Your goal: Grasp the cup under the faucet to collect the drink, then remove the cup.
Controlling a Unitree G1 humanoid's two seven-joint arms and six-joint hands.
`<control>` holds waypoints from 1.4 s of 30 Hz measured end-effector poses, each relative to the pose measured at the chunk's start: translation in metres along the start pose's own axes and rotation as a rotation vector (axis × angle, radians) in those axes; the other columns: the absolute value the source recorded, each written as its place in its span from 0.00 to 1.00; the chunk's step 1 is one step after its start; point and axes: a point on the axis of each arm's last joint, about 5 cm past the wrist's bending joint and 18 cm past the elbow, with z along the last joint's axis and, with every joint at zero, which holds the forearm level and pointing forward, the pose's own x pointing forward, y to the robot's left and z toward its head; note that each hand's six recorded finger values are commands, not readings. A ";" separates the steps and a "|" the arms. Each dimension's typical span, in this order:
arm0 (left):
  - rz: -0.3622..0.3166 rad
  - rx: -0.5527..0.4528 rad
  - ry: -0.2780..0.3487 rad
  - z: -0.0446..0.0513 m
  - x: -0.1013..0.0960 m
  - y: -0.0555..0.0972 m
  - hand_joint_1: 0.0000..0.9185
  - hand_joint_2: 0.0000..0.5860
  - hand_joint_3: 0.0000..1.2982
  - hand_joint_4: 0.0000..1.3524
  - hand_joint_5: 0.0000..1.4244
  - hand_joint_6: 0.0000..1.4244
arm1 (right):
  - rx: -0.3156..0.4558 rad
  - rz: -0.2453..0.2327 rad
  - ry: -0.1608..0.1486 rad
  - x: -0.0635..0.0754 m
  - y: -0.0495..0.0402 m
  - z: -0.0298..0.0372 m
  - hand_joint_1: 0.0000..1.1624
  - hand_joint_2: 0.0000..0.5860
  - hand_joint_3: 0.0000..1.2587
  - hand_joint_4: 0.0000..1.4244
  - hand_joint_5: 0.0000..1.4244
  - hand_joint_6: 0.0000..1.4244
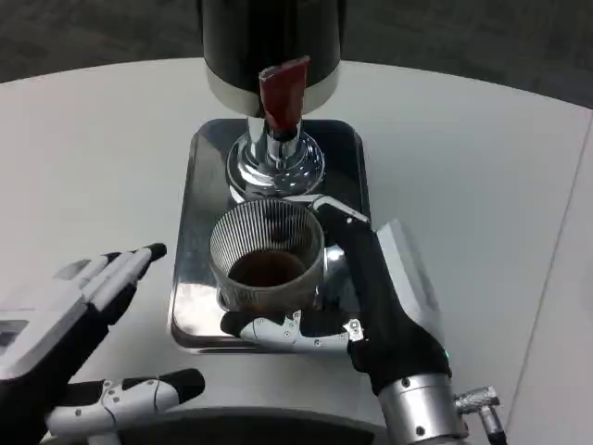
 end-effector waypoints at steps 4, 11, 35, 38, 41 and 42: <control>0.016 0.038 -0.019 0.0028 -0.005 -0.002 0.00 0.09 0.00 0.00 0.00 0.00 | 0.017 0.000 -0.011 -0.010 -0.0088 0.0090 0.94 0.16 0.60 0.68 0.67 0.86; 0.006 0.082 -0.002 0.0053 -0.022 -0.010 0.00 0.08 0.00 0.00 0.00 0.00 | 0.035 0.033 -0.018 -0.026 -0.0124 0.0217 0.94 0.17 0.60 0.68 0.67 0.86; 0.041 0.076 -0.030 0.0219 -0.018 -0.018 0.00 0.07 0.00 0.00 0.00 0.00 | -0.023 0.057 -0.003 -0.057 -0.0319 0.0329 0.92 0.17 0.61 0.69 0.67 0.87; 0.042 0.084 -0.031 0.0235 -0.016 -0.019 0.00 0.07 0.00 0.00 0.00 0.00 | -0.024 0.054 -0.002 -0.057 -0.0322 0.0327 0.92 0.17 0.61 0.69 0.67 0.87; 0.045 0.081 -0.032 0.0246 -0.013 -0.019 0.00 0.07 0.00 0.00 0.00 0.00 | -0.025 0.048 0.001 -0.057 -0.0325 0.0323 0.92 0.17 0.61 0.69 0.67 0.88; 0.045 0.081 -0.032 0.0247 -0.013 -0.019 0.00 0.07 0.00 0.00 0.00 0.00 | -0.025 0.045 0.003 -0.057 -0.0326 0.0321 0.92 0.17 0.61 0.69 0.67 0.88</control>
